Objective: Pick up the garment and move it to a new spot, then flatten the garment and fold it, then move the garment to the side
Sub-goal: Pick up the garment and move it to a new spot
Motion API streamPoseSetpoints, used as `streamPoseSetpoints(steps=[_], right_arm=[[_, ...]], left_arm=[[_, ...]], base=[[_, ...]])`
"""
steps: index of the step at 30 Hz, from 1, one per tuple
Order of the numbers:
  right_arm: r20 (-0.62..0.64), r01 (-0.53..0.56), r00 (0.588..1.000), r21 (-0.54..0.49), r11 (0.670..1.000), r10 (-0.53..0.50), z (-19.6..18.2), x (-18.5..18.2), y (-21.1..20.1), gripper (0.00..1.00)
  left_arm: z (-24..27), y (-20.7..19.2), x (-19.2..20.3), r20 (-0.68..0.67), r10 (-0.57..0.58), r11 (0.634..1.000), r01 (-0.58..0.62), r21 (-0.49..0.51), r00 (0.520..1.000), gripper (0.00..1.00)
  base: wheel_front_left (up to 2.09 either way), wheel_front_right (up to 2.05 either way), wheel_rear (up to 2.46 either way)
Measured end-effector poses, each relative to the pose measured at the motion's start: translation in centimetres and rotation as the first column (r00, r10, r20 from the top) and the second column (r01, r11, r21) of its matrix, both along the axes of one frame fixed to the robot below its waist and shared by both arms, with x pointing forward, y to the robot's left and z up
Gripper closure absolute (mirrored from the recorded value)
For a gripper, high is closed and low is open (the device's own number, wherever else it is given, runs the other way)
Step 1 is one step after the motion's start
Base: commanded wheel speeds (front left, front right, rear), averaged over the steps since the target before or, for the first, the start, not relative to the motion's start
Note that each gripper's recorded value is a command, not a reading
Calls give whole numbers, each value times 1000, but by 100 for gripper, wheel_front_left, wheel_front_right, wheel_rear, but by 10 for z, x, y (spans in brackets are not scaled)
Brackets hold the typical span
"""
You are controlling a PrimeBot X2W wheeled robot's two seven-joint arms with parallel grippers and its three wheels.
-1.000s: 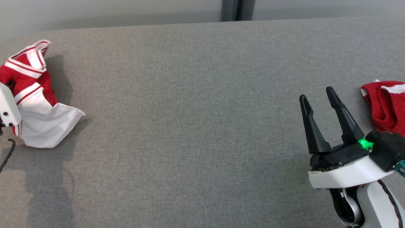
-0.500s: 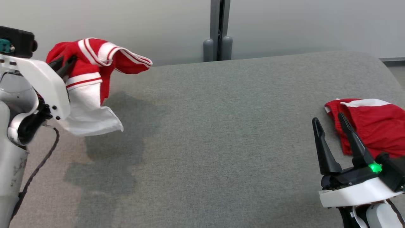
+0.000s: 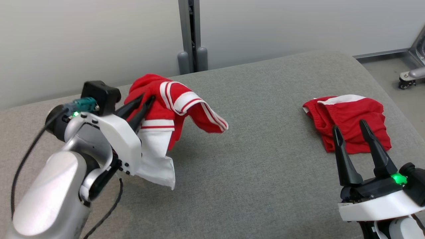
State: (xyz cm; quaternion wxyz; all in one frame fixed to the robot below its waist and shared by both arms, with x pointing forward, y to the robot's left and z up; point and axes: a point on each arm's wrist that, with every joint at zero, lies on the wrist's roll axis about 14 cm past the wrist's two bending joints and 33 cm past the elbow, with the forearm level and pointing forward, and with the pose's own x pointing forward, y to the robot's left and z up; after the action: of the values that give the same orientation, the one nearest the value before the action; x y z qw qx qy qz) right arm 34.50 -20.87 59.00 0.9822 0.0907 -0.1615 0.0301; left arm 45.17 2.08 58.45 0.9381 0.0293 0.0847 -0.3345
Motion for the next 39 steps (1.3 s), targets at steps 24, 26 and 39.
streamPoseSetpoints(steps=[24,26,39], right_arm=[[-46,43,998,15,999,-42,-14,-1,-10,0],[-41,40,998,15,999,-39,-13,-1,-9,0],[-25,1,1000,19,1000,0,-7,4,2,0]], left_arm=[[-154,-63,-51,-209,-59,998,60,0,976,0],[-147,-61,-46,-179,-52,999,52,-7,982,0],[-53,16,1,87,178,979,-167,-120,980,0]], base=[[0,0,0],[0,0,0],[0,0,0]])
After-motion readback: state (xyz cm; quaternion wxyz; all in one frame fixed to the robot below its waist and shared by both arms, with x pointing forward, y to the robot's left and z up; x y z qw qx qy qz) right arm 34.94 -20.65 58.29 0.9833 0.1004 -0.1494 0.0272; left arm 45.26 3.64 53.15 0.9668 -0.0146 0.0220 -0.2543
